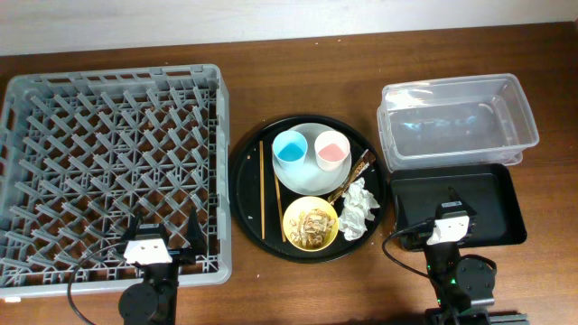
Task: Sort waste into correct bins and load items into the dishwasher rack
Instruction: 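Move the left gripper over the black tray toward the chopsticks, then grasp a wooden chopstick with the left gripper and drop it into the rack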
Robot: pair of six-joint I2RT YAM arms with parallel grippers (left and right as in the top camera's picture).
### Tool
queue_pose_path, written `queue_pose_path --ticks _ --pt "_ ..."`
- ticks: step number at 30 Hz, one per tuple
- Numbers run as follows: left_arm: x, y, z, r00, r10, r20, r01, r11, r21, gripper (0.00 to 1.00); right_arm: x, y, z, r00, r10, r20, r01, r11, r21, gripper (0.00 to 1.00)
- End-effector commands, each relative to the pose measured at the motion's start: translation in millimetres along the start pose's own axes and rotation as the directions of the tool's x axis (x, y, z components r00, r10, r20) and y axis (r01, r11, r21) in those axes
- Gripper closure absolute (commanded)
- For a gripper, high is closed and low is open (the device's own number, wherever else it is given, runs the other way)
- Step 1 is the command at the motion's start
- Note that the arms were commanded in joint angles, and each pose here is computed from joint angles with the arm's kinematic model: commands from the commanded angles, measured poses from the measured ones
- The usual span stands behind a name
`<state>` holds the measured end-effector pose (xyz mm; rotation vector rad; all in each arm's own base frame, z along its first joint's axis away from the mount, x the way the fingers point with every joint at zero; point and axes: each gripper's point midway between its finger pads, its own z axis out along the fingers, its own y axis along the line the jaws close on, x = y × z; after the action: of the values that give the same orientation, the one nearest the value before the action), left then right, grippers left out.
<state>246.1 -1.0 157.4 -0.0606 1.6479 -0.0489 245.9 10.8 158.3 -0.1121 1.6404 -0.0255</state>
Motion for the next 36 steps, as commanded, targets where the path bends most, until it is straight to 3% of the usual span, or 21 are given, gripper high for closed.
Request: queue_pose_path --ticks 1,13,15,17,21,22,25,26,28,30,31,32,33,34,36 --pt "1.5 -1.0 -0.1 1.000 0.012 -0.004 -0.012 1.000 0.009 0.01 2.4 -2.1 0.0 1.000 0.002 -0.004 -0.002 1.000 0.010 0.01" --pt "-5.2 -1.6 -0.1 1.000 0.012 0.023 -0.012 1.000 0.011 0.01 2.4 -2.1 0.0 1.000 0.002 -0.004 -0.002 1.000 0.010 0.01" --pt "-10.6 -13.5 -0.9 0.999 0.011 0.044 -0.014 0.997 0.079 0.01 2.4 -2.1 0.0 1.000 0.002 -0.004 -0.002 1.000 0.010 0.01" --pt "-41.5 -30.8 -7.9 0.991 -0.043 0.130 0.020 0.984 0.179 0.01 2.4 -2.1 0.0 1.000 0.002 -0.004 -0.002 1.000 0.010 0.01" --pt "-132.1 -35.3 -33.9 0.977 -0.097 0.189 0.061 0.980 0.188 0.01 2.4 -2.1 0.0 1.000 0.002 -0.004 -0.002 1.000 0.010 0.01" --pt "-155.3 -38.0 -35.7 0.983 -0.096 0.155 0.066 0.980 0.189 0.01 2.4 -2.1 0.0 1.000 0.002 -0.004 -0.002 1.000 0.010 0.01" --pt "-219.7 -67.3 -10.2 0.986 -0.083 -0.148 0.122 0.952 0.282 0.01 2.4 -2.1 0.0 1.000 0.002 -0.004 -0.002 1.000 0.010 0.01" --pt "-225.3 -72.6 3.8 0.952 -0.076 -0.298 0.162 0.947 0.277 0.01 2.4 -2.1 0.0 1.000 0.002 -0.004 -0.002 1.000 0.010 0.01" --pt "-201.9 -71.7 32.2 0.772 -0.035 -0.634 0.206 0.958 0.197 0.01 2.4 -2.1 0.0 1.000 0.002 -0.004 -0.002 1.000 0.010 0.01" --pt "-173.0 -94.1 63.5 0.556 -0.027 -0.831 0.330 0.924 0.191 0.01 2.4 -2.1 0.0 1.000 0.002 -0.004 -0.002 1.000 0.010 0.01" --pt "-157.9 -115.9 74.1 0.467 -0.018 -0.884 0.446 0.868 0.218 0.01 2.4 -2.1 0.0 1.000 0.002 -0.004 -0.002 1.000 0.010 0.01" --pt "-142.3 -129.8 81.5 0.390 -0.010 -0.921 0.524 0.825 0.213 0.08 2.4 -2.1 0.0 1.000 0.002 -0.004 -0.002 1.000 0.010 0.02" --pt "-128.4 -134.5 85.1 0.339 0.001 -0.941 0.534 0.823 0.194 0.26 2.4 -2.1 0.0 1.000 0.002 -0.004 -0.002 1.000 0.010 0.01" --pt "-107.5 -141.1 88.5 0.298 0.044 -0.953 0.481 0.856 0.190 0.58 2.4 -2.1 0.0 1.000 0.002 -0.004 -0.002 1.000 0.010 0.01" --pt "-89.9 -150.1 88.2 0.302 0.127 -0.945 0.340 0.911 0.231 0.78 2.4 -2.1 0.0 1.000 0.002 -0.004 -0.002 1.000 0.010 0.01"
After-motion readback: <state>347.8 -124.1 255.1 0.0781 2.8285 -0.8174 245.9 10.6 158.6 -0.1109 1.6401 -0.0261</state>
